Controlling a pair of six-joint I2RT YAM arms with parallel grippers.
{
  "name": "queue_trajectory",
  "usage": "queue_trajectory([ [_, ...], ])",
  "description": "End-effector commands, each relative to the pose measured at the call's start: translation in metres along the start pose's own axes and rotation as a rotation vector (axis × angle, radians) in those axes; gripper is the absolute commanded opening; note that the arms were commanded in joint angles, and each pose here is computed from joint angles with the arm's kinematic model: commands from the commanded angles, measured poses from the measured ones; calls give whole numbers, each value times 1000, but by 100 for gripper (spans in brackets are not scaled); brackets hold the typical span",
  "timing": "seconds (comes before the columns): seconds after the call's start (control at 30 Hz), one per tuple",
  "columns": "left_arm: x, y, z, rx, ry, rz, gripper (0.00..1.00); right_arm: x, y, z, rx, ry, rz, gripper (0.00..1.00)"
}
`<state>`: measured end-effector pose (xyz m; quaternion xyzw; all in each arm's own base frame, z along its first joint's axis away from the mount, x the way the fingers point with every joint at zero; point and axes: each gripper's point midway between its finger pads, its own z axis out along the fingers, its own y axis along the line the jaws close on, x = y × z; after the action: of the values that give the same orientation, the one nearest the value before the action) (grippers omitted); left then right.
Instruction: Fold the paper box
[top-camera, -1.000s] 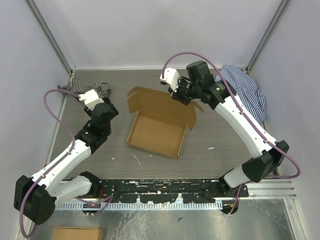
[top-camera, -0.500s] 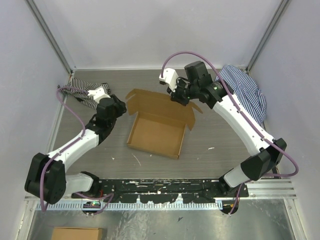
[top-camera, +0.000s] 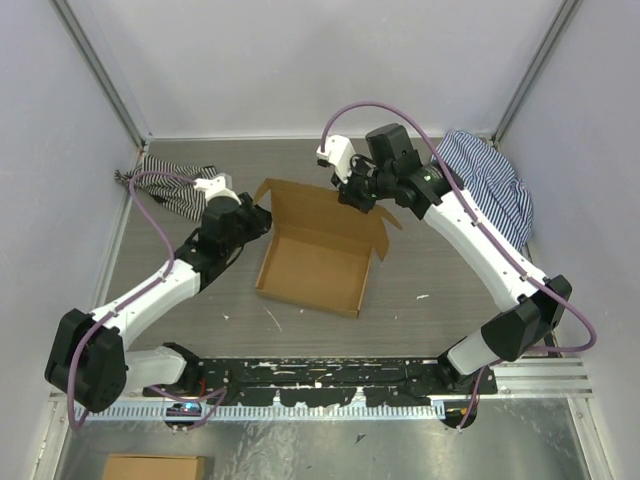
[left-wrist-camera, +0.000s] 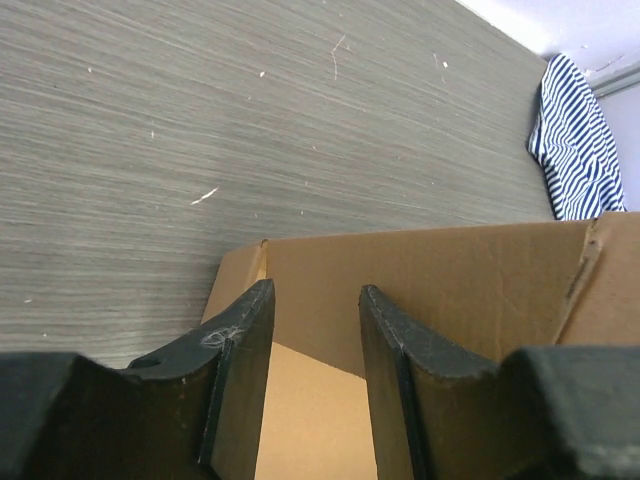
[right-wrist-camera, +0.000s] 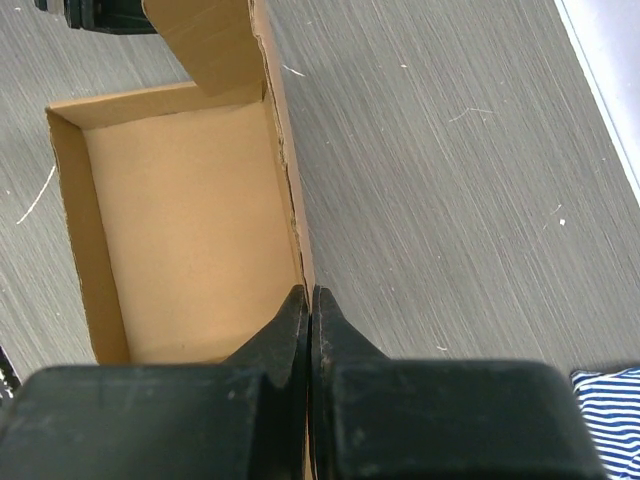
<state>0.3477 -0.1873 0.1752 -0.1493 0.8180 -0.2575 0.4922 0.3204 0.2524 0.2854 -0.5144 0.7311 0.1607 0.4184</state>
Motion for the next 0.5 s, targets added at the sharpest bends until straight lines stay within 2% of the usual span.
queue_trajectory([
  [0.0,11,-16,-3,62,28,-37,47,-15,12,7,-32,-52,4,1],
  [0.27,31,0,5,29,58,-44,47,-2,31,15,-43,9,9,1],
  [0.47,28,18,-25,-26,28,2,47,9,29,15,3,34,54,1],
])
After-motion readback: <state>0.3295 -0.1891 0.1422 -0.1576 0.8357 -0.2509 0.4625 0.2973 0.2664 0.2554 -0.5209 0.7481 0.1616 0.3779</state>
